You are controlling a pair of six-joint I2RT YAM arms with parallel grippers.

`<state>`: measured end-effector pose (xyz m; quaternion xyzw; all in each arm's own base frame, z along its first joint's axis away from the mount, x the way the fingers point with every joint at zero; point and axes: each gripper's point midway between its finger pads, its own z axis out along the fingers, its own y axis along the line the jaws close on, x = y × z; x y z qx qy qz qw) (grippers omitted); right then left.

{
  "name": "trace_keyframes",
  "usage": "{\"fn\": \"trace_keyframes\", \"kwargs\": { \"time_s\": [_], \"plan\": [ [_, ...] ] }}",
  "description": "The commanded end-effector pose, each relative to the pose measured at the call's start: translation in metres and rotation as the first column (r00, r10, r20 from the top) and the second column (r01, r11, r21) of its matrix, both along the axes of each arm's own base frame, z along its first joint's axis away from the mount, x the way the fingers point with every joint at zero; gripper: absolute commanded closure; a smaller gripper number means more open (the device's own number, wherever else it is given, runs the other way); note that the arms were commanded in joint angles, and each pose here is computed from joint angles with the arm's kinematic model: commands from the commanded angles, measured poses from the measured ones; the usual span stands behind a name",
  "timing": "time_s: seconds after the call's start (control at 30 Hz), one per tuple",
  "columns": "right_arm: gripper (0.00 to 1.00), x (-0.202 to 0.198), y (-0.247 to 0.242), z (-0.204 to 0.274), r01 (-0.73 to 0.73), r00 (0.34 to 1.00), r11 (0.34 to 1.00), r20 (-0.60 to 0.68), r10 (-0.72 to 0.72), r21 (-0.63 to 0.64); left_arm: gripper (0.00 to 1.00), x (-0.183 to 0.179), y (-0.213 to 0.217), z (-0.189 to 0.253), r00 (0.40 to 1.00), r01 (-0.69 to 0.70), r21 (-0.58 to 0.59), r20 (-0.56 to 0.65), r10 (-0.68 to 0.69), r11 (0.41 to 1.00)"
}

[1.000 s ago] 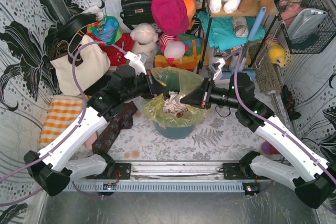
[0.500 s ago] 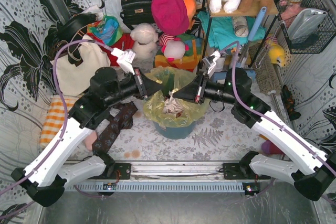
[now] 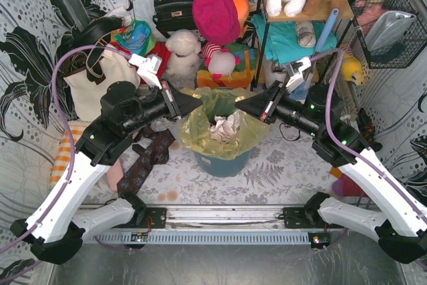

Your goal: Tie the trash bag

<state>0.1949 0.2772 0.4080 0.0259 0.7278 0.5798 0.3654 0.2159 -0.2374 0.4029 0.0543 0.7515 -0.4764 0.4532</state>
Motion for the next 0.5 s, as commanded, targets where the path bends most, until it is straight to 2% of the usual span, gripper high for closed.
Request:
{"fn": "trace_keyframes", "kwargs": {
  "time_s": [0.0,0.3,0.47],
  "plan": [
    [1.00,0.008,-0.024,0.017,0.134,0.989,0.991,0.068,-0.132,-0.024,1.00,0.004,0.012,0.037,0.994,-0.059,-0.048,0.085,0.063,0.997],
    [1.00,0.036,-0.035,0.065,0.267,0.941,0.962,0.234,-0.246,-0.061,1.00,0.020,0.013,0.092,0.962,-0.077,-0.132,0.251,0.108,0.988],
    [1.00,0.044,-0.042,0.109,0.319,0.894,0.946,0.347,-0.282,-0.051,1.00,0.026,0.022,0.126,0.934,-0.126,-0.174,0.311,0.176,0.977]
  ]
}}
